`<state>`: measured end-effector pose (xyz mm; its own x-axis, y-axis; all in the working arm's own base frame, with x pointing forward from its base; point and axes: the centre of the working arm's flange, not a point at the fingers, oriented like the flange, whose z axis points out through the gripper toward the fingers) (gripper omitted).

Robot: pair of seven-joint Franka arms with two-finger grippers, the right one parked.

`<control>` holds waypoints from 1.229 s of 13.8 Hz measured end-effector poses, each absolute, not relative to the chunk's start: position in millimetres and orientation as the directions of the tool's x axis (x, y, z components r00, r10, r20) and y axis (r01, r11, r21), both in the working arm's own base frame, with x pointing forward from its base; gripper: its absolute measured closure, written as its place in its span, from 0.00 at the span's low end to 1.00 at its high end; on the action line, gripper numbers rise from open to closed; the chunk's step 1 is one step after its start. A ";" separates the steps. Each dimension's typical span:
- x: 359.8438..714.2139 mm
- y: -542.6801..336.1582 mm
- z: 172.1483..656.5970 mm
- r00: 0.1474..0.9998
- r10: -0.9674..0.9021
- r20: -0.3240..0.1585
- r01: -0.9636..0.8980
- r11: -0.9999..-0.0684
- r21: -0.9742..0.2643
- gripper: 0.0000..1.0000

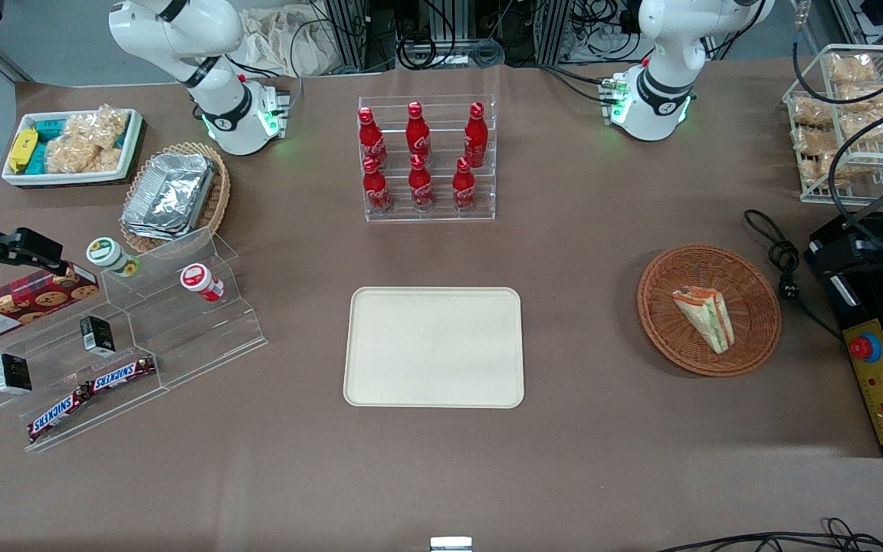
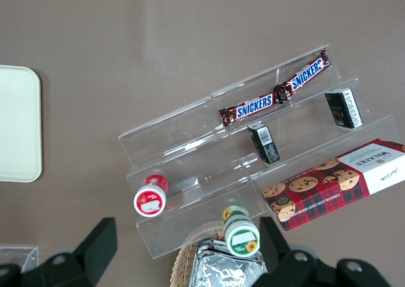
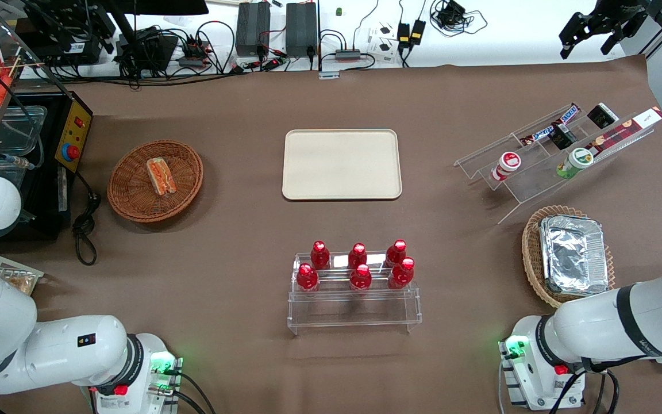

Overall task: Place sandwich from basket to tray
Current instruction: 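Move the left gripper from rest toward the sandwich in the wicker basket, then lower the left gripper over the wrapped sandwich and close on it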

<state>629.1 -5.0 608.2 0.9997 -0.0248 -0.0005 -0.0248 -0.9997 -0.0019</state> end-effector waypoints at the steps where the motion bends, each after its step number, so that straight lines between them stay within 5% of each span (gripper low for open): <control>1: 630.2 -6.5 588.9 0.999 -0.028 -0.039 -0.028 -1.000 -0.001 0.01; 3: 630.7 -6.8 546.3 0.993 -0.030 -0.112 -0.030 -1.000 -0.001 0.01; 5: 630.0 -4.8 508.1 0.991 -0.005 -0.133 -0.006 -1.000 -0.006 0.02; 17: 569.6 4.7 293.2 0.930 0.362 -0.065 0.361 -0.932 -0.022 0.03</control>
